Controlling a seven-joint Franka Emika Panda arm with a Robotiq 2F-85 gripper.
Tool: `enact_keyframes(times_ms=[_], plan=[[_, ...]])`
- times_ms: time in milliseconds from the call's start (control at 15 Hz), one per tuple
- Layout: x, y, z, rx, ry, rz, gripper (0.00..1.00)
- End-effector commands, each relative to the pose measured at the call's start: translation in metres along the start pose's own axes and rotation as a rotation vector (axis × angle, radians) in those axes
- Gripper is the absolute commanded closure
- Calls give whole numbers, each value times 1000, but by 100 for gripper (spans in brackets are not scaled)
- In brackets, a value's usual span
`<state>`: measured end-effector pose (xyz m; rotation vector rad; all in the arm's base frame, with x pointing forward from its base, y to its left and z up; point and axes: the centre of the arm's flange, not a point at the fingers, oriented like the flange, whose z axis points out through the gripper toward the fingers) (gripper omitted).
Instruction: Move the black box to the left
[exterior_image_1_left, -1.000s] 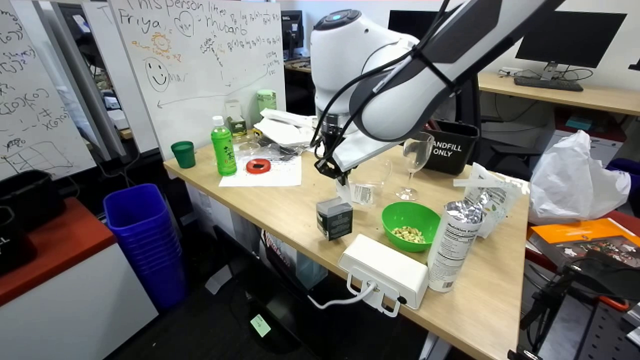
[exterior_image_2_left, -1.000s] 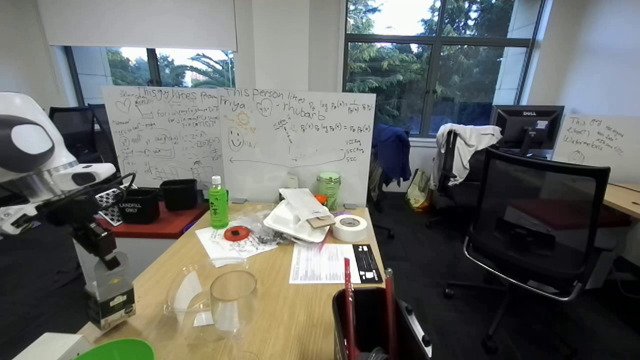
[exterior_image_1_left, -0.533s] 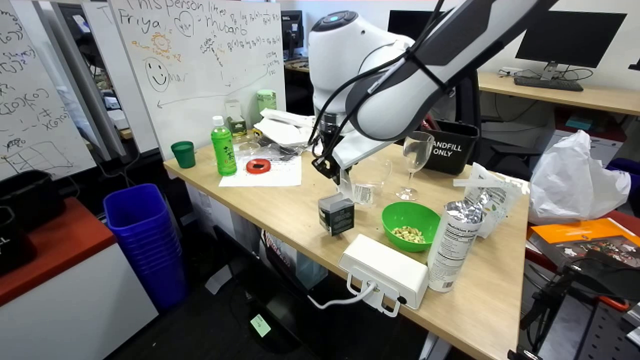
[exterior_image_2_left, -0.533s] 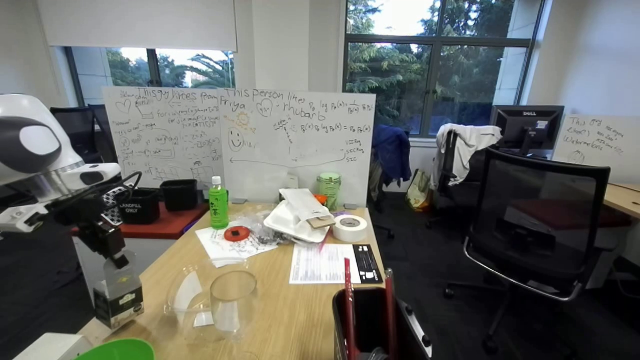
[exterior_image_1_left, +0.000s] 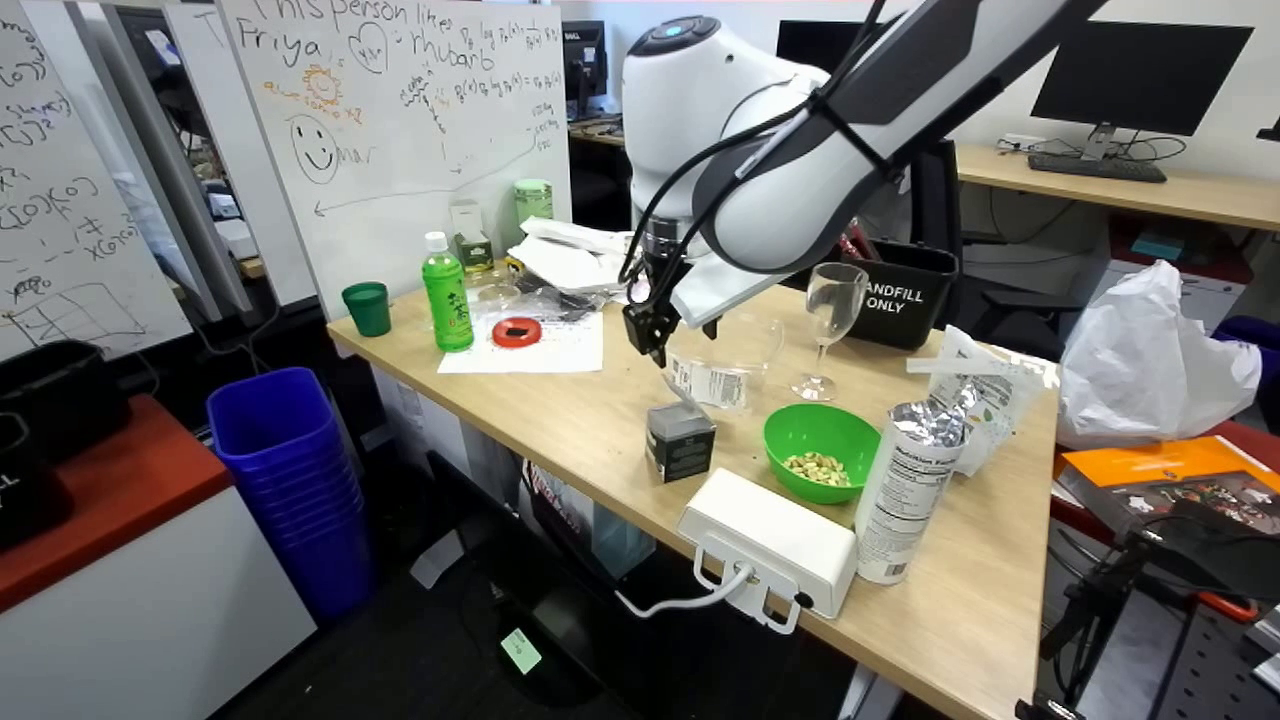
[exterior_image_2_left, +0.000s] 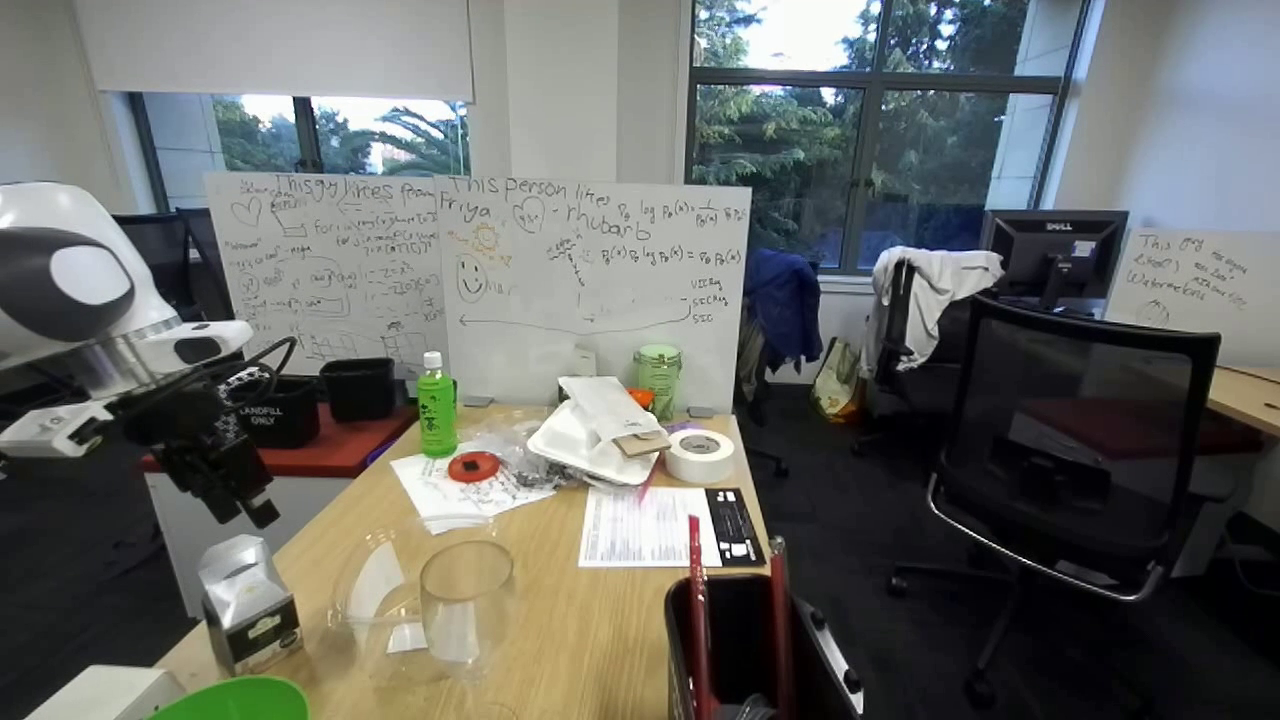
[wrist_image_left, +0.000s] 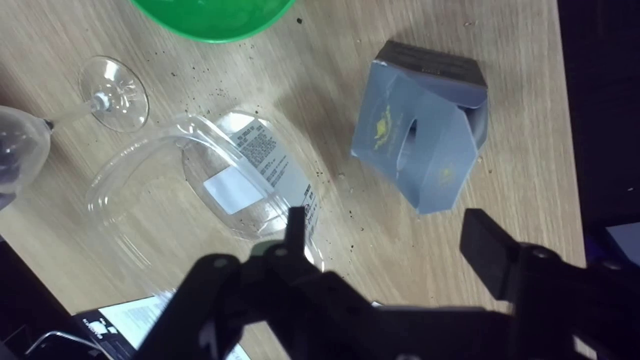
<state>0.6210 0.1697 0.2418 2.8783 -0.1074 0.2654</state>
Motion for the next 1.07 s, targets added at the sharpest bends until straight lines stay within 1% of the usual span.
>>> enact_keyframes(times_ms=[0,200,467,533,667,1000], plan=[[2,7,-4,7,7,-14,0],[4,23,-21,31,-14,2,0],[-2,52,-63,118,-76,-29,0],[11,38,-49,84,-31,-1,0],[6,46,-64,101,-48,-15,0],[0,44,-60,101,-62,-23,0]])
